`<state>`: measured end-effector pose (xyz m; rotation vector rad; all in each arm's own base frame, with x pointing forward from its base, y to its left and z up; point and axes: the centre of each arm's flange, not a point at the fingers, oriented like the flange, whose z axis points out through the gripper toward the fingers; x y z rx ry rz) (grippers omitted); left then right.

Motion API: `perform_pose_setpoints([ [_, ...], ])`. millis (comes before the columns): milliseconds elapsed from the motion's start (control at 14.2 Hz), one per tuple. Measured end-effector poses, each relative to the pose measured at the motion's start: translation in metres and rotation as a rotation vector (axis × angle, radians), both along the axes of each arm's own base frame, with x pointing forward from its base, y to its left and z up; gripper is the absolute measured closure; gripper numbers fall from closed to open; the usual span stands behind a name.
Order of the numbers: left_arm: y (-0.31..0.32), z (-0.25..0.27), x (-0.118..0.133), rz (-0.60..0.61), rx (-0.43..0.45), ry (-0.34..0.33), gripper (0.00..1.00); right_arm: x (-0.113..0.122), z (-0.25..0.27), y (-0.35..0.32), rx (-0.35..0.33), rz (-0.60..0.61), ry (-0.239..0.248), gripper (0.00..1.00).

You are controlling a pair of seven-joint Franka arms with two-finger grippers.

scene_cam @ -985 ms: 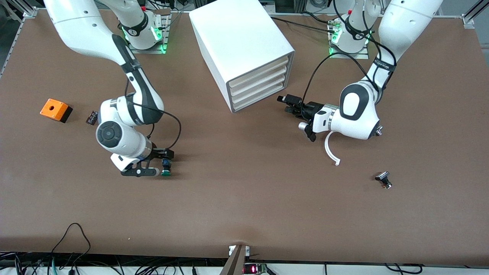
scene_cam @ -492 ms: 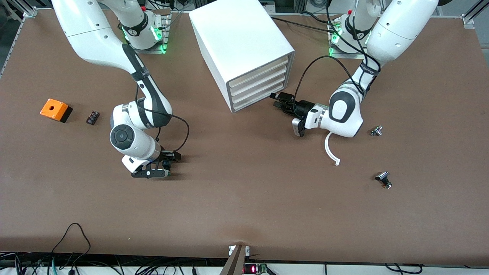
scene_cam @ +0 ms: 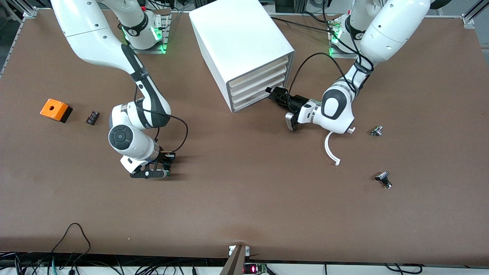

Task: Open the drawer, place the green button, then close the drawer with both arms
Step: 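Pull the bottom drawer open with the left gripper while the right gripper lifts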

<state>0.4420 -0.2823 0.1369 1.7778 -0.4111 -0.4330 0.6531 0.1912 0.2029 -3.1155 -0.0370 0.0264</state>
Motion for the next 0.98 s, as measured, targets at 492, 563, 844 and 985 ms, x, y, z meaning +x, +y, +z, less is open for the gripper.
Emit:
perform_pose_setpoints([
  [492,-0.014,-0.013,-0.027,0.010,-0.023,0.003,0.64,0.016,0.033,0.007,-0.006,-0.076,0.025,0.67],
  [563,-0.016,-0.014,-0.029,0.008,-0.021,0.003,0.64,0.019,0.044,0.009,-0.011,-0.103,0.040,0.67],
  [844,-0.016,-0.016,-0.028,0.005,-0.032,-0.026,0.85,0.023,0.082,0.032,0.022,-0.231,0.125,0.67],
  [985,-0.010,-0.016,-0.021,0.019,-0.029,-0.039,0.85,0.023,0.108,0.049,0.022,-0.292,0.154,0.67],
])
